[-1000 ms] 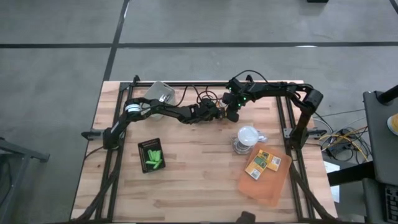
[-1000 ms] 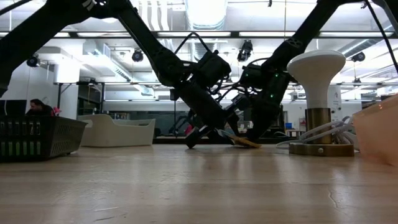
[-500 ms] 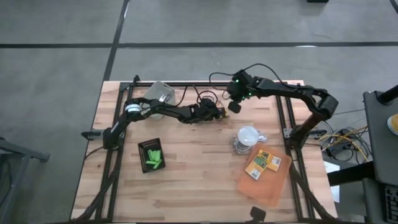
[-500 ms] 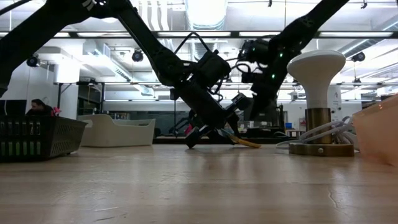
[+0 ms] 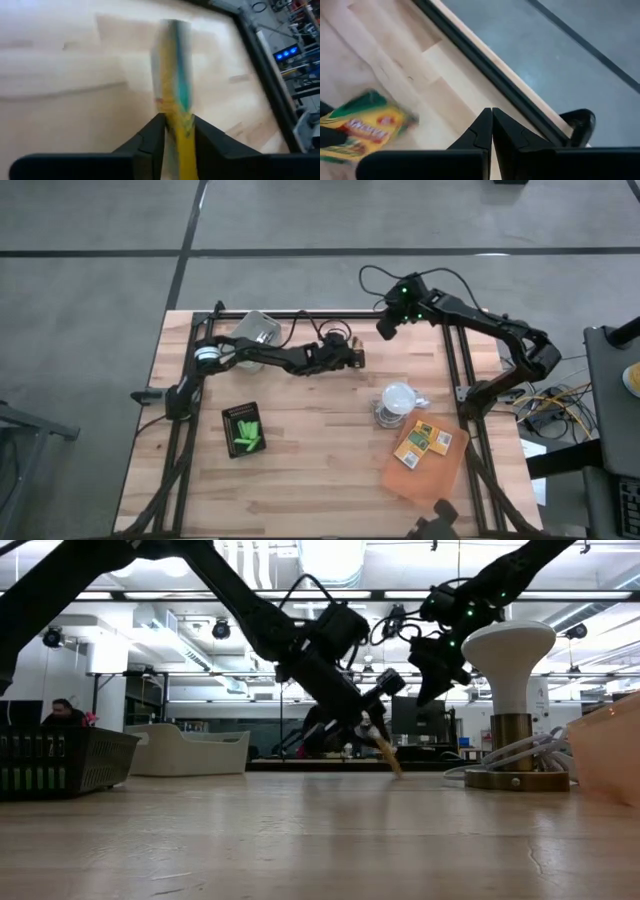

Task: Pick & Place School Supplies
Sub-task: Put the yellow yellow crayon box into the orange bin

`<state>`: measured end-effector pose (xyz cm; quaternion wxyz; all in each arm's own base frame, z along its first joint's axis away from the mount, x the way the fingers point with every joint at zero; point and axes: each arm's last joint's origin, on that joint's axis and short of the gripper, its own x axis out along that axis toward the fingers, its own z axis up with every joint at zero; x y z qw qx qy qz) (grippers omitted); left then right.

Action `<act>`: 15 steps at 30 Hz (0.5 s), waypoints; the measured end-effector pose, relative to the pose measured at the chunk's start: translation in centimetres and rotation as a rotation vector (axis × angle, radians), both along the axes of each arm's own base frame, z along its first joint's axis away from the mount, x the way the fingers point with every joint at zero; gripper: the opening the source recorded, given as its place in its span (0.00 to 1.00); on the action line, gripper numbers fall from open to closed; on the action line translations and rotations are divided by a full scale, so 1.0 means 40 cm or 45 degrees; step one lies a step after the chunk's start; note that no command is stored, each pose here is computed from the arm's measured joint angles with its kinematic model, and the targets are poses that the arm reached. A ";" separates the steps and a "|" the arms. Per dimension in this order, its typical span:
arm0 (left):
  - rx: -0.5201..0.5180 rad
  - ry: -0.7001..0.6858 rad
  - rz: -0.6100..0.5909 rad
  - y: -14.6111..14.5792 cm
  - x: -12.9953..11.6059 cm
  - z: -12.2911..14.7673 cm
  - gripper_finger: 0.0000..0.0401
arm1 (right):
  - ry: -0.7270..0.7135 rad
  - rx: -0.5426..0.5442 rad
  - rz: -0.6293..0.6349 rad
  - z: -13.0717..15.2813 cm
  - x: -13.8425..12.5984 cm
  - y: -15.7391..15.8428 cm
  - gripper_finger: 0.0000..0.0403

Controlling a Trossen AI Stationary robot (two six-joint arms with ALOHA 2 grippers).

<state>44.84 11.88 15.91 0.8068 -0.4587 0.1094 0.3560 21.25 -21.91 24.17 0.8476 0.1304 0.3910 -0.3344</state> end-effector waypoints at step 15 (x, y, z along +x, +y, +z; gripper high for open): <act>0.228 -0.040 -0.080 0.004 0.002 0.121 0.08 | -0.001 0.006 -0.055 -0.003 -0.028 -0.025 0.02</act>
